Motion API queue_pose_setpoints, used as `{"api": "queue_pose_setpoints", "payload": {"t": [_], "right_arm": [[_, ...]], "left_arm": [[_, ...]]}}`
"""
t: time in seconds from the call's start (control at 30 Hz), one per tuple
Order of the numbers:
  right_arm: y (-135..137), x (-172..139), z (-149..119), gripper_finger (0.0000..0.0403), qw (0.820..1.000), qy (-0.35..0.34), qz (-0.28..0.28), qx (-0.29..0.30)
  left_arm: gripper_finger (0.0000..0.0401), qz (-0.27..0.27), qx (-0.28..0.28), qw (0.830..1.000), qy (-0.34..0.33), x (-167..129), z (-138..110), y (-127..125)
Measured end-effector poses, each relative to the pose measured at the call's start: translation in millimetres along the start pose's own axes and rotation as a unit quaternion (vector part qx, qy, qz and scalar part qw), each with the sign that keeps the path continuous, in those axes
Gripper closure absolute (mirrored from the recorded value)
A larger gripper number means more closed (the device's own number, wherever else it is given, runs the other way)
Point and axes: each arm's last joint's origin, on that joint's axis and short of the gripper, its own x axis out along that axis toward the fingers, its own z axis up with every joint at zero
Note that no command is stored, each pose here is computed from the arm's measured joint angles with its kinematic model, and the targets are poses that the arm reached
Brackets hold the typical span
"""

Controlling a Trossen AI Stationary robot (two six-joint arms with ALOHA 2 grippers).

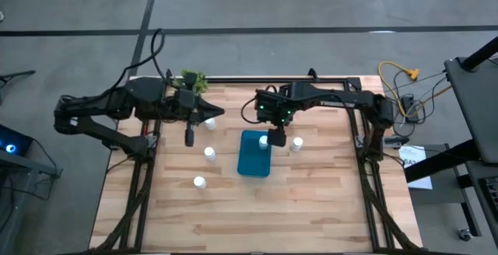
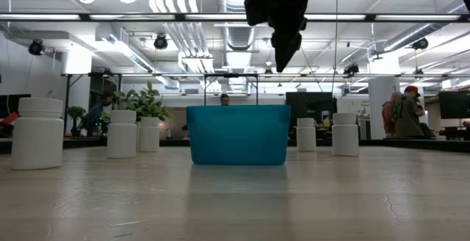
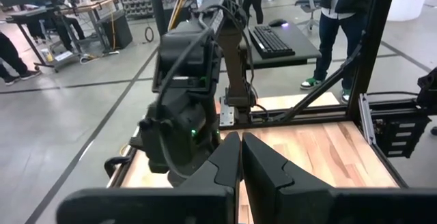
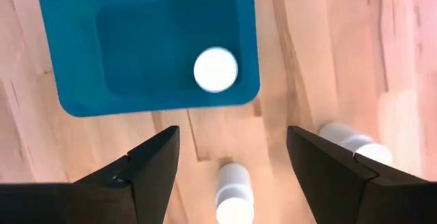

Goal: Pick and place pill bottles into a basket
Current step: Put the white pill bottle into the blue container

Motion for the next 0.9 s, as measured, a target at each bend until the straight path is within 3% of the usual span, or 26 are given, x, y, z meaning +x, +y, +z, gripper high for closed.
{"api": "queue_pose_setpoints", "payload": {"t": [0.53, 0.9], "right_arm": [[6, 3, -58, 0.0149, 1.0, -0.022, 0.008, 0.004], [2, 2, -99, 0.0154, 0.997, -0.044, 0.007, -0.069]], "left_arm": [[0.0401, 0.0, 0.0, 1.0, -0.001, -14, 1, 2], [0.0401, 0.016, 0.002, 1.0, 0.011, -7, -2, 2]]}}
